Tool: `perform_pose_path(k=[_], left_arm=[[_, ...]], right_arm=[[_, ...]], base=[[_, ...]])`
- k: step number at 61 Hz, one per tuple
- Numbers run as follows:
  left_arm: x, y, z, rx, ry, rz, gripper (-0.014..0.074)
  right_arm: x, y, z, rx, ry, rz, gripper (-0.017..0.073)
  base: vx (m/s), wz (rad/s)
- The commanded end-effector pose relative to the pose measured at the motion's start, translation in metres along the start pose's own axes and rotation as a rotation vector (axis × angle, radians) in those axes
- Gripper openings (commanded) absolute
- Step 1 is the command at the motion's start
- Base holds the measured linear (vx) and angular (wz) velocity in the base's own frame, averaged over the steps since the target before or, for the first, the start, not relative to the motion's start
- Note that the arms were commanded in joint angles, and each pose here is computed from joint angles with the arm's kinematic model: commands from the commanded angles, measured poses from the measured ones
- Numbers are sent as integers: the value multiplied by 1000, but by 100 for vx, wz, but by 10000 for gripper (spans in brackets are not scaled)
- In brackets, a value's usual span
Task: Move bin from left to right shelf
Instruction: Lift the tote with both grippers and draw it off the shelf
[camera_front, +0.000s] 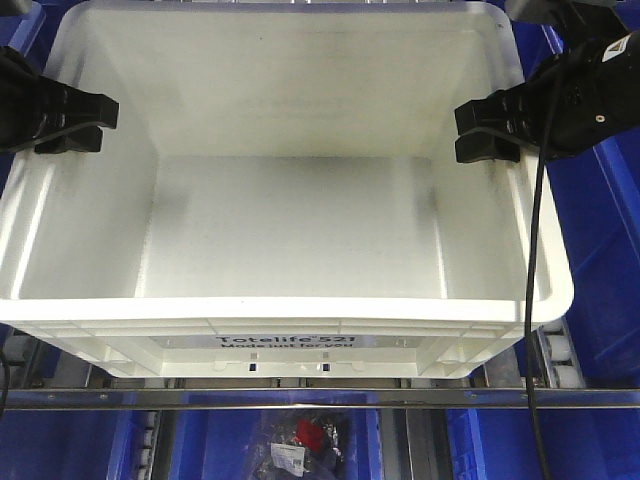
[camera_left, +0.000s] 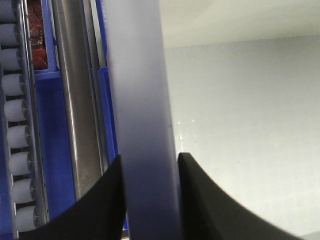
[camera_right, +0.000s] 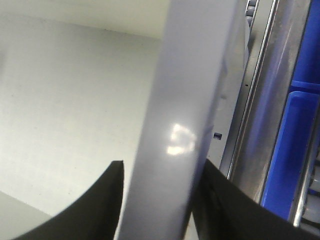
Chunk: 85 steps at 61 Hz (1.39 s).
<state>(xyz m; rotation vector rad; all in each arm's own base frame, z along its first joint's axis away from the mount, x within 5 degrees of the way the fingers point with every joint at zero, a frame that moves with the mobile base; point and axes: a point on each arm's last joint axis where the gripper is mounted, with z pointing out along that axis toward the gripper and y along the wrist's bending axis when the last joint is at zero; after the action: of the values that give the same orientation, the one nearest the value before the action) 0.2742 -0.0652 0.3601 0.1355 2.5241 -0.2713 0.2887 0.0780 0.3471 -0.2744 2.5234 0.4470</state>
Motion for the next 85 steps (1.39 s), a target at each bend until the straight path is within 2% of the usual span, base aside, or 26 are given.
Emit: perform_pose_path(k=[1, 85], left_arm=[[-15, -6, -28, 19, -187, 40, -8], [-15, -6, -28, 19, -187, 40, -8]], right_arm=[[-13, 5, -24, 9, -150, -35, -4], [-13, 5, -24, 9, -150, -35, -4]], base=[[0, 0], [-4, -3]])
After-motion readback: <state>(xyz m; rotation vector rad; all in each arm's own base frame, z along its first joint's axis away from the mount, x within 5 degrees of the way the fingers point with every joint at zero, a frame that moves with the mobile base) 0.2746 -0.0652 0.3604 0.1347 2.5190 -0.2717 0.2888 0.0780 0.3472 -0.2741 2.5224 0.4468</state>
